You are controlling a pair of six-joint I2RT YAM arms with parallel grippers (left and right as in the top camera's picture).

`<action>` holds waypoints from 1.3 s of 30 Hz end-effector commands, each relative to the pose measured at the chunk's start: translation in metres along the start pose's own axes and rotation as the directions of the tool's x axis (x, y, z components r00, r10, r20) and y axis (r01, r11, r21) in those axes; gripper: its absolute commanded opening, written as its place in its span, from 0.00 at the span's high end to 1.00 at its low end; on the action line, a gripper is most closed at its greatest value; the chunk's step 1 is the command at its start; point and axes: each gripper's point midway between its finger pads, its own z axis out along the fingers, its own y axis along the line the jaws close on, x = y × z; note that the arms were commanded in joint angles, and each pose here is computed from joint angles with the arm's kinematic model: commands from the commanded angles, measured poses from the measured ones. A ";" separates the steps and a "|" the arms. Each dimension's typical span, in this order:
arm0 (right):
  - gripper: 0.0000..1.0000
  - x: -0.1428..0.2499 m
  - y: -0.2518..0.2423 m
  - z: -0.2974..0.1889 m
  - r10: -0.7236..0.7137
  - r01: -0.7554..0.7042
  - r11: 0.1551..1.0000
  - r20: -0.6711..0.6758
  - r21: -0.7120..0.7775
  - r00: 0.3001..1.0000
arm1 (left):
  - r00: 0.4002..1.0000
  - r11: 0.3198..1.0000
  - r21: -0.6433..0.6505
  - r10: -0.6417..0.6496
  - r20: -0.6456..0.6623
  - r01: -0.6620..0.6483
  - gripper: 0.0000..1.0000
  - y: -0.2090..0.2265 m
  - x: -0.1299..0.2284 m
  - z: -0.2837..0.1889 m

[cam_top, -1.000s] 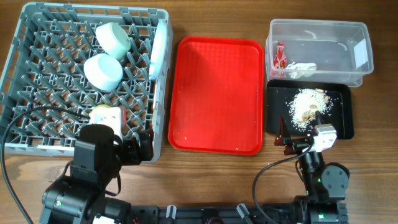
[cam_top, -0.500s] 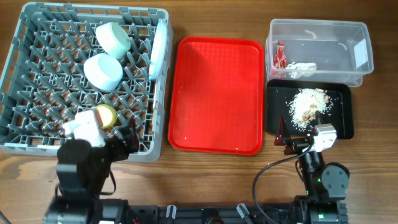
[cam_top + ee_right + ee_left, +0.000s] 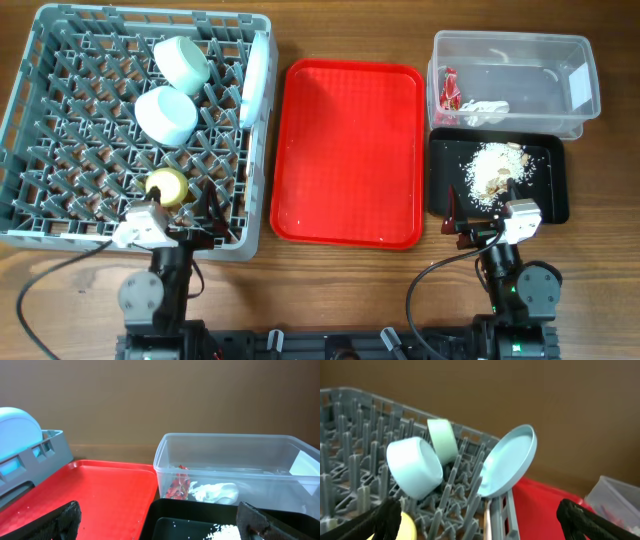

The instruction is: Sort waste into correct bins and load items into the dishwasher rack

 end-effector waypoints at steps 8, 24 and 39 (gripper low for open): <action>0.00 0.000 0.000 0.000 -0.012 0.012 1.000 0.001 0.006 1.000 | 0.991 0.991 0.005 0.136 0.009 -0.136 0.00 0.007 0.019 0.001; 0.00 0.000 0.000 0.000 -0.013 0.013 1.000 0.001 0.006 1.000 | 0.989 0.991 0.006 0.133 -0.064 -0.132 0.00 0.010 0.036 0.001; 0.00 0.000 0.000 0.000 -0.013 0.013 1.000 0.001 0.006 1.000 | 0.989 0.991 0.006 0.133 -0.064 -0.132 0.00 0.010 0.036 0.001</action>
